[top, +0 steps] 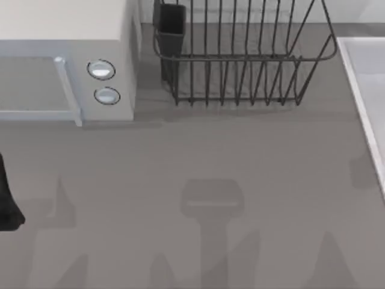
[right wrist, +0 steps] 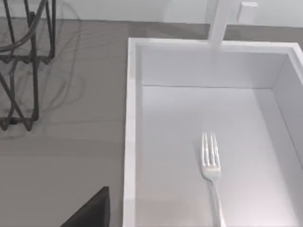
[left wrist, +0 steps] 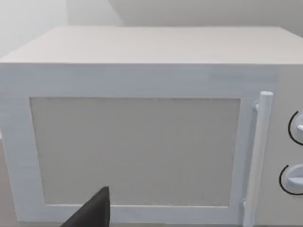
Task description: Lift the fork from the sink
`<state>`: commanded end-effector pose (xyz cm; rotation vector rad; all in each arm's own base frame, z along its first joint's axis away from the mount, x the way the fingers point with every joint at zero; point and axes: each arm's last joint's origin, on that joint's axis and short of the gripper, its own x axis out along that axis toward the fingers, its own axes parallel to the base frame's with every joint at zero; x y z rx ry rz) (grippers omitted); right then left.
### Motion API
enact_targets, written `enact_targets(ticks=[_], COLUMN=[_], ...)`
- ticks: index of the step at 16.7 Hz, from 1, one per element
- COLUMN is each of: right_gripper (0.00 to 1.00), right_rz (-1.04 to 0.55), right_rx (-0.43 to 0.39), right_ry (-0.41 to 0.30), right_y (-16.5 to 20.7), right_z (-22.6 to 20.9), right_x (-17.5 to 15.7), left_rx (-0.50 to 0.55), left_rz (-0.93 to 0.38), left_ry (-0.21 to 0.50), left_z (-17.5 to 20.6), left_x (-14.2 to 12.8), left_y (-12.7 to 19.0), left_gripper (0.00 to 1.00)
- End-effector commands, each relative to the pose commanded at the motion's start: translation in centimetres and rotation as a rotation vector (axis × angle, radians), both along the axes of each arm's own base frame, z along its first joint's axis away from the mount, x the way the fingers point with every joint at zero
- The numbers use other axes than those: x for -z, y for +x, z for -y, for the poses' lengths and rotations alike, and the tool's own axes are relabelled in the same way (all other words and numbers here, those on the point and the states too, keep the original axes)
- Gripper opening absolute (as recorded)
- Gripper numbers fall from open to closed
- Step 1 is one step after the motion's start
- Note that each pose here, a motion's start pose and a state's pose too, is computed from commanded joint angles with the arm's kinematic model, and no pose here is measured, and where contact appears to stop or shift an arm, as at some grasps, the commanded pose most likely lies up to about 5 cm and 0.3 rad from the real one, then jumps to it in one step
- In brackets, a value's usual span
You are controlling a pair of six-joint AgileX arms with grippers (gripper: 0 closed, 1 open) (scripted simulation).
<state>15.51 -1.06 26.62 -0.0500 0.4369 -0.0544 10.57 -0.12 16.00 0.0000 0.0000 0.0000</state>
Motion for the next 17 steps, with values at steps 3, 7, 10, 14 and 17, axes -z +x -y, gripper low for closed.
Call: enact_targets(ticks=[3,7,10,14,17], right_gripper=[1.00,1.00,1.00,1.00,1.00], right_rz=[-0.224,-0.529,-0.740,-0.969,-1.081], right_rx=[0.016,0.026,0.025,0.017,0.010], right_ry=[-0.007,0.001,0.019,0.051,0.072], right_y=[5.6,14.9,21.5,27.5,29.7], right_z=[0.9,3.0,5.0,7.3,8.5], right_x=[-2.9,-3.1,-0.3,5.4,9.0], left_rx=[0.000,0.000,0.000,0.000,0.000], left_rz=[0.000,0.000,0.000,0.000,0.000], left_ry=[0.000,0.000,0.000,0.000,0.000], left_z=[0.0,0.0,0.0,0.0,0.0], left_x=[0.0,0.0,0.0,0.0,0.0], left_y=[0.0,0.0,0.0,0.0,0.0], left_gripper=[1.00,1.00,1.00,1.00,1.00])
